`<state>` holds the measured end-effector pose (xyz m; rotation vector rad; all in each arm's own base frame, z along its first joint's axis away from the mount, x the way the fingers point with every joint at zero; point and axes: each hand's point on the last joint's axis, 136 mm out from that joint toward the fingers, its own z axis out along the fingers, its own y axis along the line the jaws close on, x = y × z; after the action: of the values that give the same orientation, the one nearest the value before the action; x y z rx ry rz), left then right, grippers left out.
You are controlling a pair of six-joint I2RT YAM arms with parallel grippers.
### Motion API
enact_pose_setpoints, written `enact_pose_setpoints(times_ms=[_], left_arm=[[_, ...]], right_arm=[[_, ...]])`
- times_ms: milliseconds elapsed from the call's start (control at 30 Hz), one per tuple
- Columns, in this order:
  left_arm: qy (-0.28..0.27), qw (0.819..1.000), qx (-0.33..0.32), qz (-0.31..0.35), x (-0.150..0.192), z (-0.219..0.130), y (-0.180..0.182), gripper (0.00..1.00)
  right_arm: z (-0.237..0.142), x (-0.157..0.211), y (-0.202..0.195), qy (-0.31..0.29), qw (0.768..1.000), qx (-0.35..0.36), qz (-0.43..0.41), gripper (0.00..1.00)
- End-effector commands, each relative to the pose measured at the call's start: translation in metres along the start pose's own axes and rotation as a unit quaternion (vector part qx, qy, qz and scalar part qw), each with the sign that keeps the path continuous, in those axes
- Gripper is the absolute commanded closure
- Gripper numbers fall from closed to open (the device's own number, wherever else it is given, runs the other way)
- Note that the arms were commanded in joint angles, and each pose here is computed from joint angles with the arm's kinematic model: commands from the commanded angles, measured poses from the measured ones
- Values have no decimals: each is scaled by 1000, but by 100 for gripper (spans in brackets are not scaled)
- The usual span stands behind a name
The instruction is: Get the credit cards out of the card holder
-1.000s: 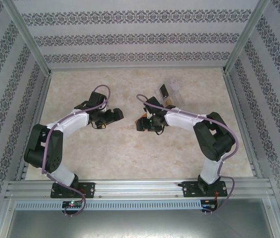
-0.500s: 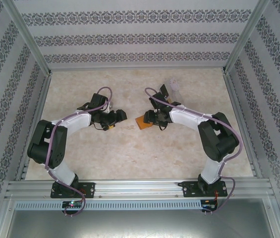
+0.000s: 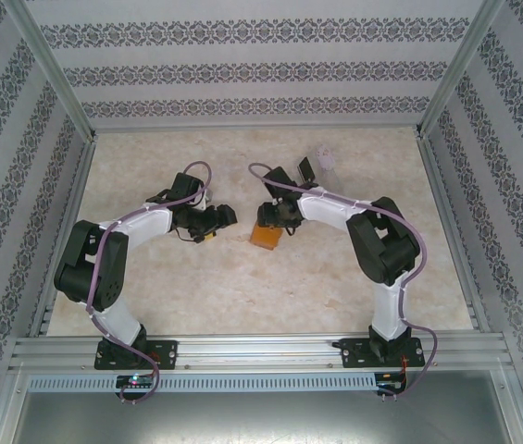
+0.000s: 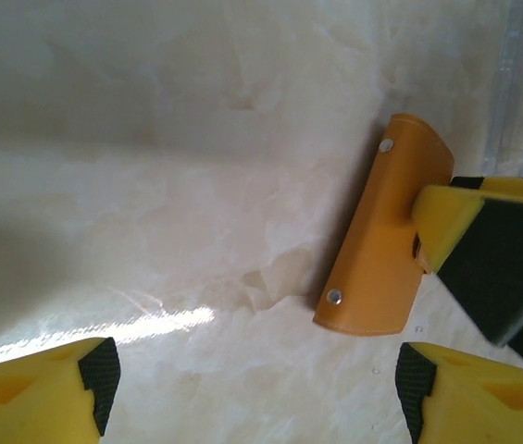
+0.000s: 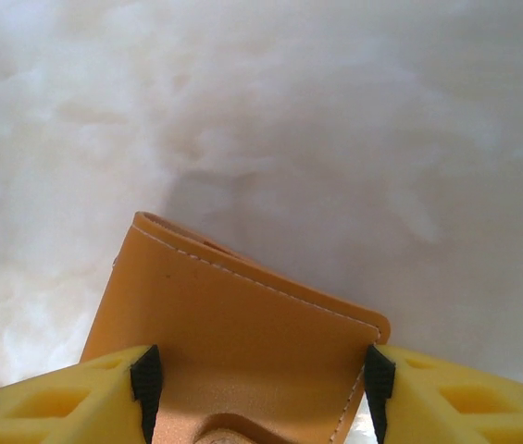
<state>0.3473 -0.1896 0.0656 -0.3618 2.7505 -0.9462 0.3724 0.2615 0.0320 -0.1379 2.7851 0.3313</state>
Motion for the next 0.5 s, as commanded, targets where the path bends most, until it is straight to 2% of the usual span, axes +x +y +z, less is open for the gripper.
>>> enact_pose_setpoints(times_ms=[0,167,300,467], left_arm=[[15,1000,-12,4,10,-1,3,21],[27,1000,6,-12,21,1,4,23],[37,999,22,-23,31,5,1,26],[65,996,54,-8,43,10,-10,31]], right_arm=[[7,33,15,52,993,-3,-109,38],[-3,45,25,59,993,-31,-95,39],[-27,34,33,29,996,-56,-67,39],[-54,33,25,26,997,-65,-20,40]])
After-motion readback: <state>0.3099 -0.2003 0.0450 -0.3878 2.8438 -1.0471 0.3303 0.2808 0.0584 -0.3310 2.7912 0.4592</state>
